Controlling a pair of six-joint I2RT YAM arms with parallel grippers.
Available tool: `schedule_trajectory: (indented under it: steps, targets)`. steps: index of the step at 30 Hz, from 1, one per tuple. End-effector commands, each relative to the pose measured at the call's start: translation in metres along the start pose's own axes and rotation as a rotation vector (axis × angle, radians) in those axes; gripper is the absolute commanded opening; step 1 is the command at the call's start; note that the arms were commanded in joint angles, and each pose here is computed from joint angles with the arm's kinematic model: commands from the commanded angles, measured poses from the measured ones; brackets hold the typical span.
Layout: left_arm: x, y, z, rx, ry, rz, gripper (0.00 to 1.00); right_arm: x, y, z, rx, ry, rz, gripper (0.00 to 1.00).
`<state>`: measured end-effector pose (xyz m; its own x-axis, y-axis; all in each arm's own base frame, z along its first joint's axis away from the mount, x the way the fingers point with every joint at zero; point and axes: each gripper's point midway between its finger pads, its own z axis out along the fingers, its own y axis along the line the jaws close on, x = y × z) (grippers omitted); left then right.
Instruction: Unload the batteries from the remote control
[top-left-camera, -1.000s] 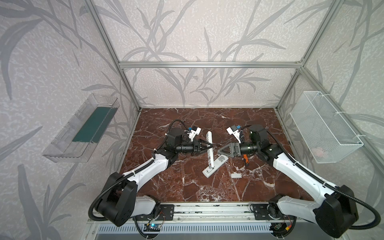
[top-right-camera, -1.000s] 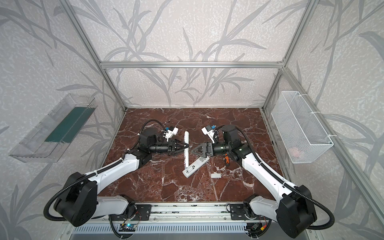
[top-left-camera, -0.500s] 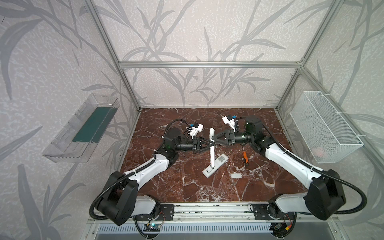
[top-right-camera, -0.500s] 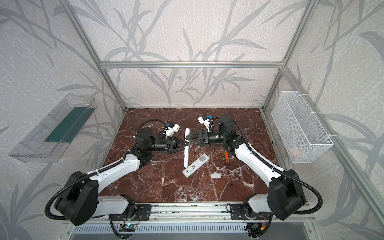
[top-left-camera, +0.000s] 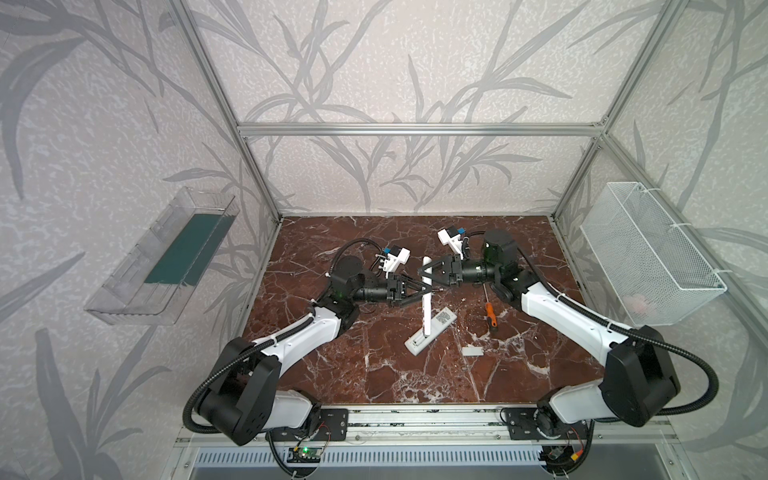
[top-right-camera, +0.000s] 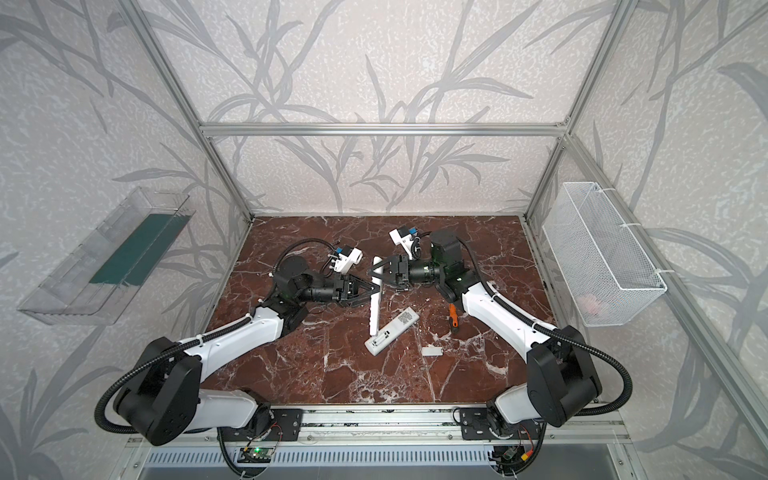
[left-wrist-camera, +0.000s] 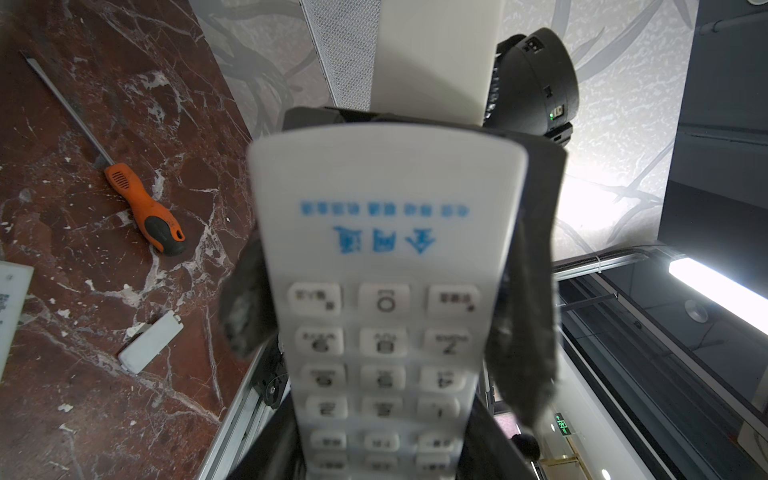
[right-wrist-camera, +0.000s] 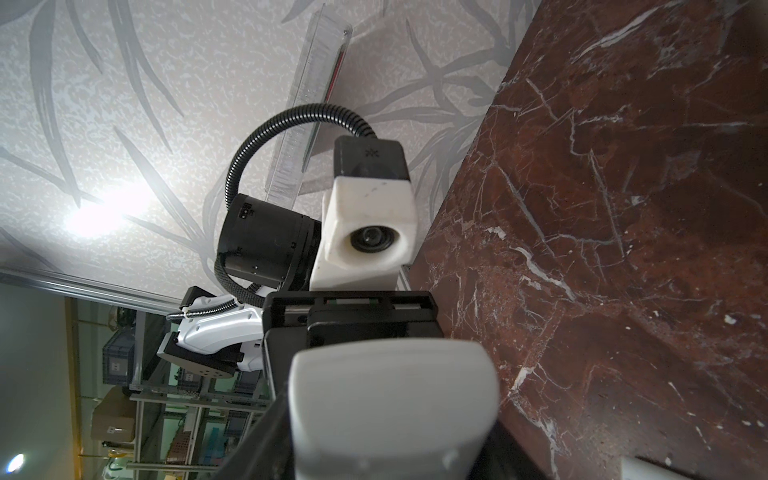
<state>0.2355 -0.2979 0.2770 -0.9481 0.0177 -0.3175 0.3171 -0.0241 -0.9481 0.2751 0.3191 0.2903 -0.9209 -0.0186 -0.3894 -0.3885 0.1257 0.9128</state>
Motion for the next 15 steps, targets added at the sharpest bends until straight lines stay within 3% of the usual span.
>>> schedule_trajectory:
  steps: [1,4,8,10,11,15]
  targets:
    - [0.001,-0.004,0.002,0.030,0.014,-0.003,0.38,-0.003,0.016,0.001,-0.052,-0.006,-0.050,0.46]
    - [0.001,-0.001,0.003,0.033,0.011,-0.014,0.42,-0.002,0.015,0.000,-0.050,-0.011,-0.037,0.41]
    - [0.000,0.006,0.003,0.021,0.002,-0.025,0.62,-0.002,0.006,-0.003,-0.008,-0.038,0.002,0.38]
    - [-0.001,0.008,0.001,0.015,-0.010,-0.017,0.79,-0.005,-0.004,-0.009,0.042,-0.064,0.039,0.36]
    - [-0.001,0.009,0.000,0.007,-0.019,-0.009,0.98,-0.006,-0.013,-0.014,0.084,-0.083,0.069,0.36]
    - [-0.003,0.025,-0.014,-0.123,-0.091,0.048,0.99,-0.010,-0.053,-0.050,0.304,-0.217,0.160,0.34]
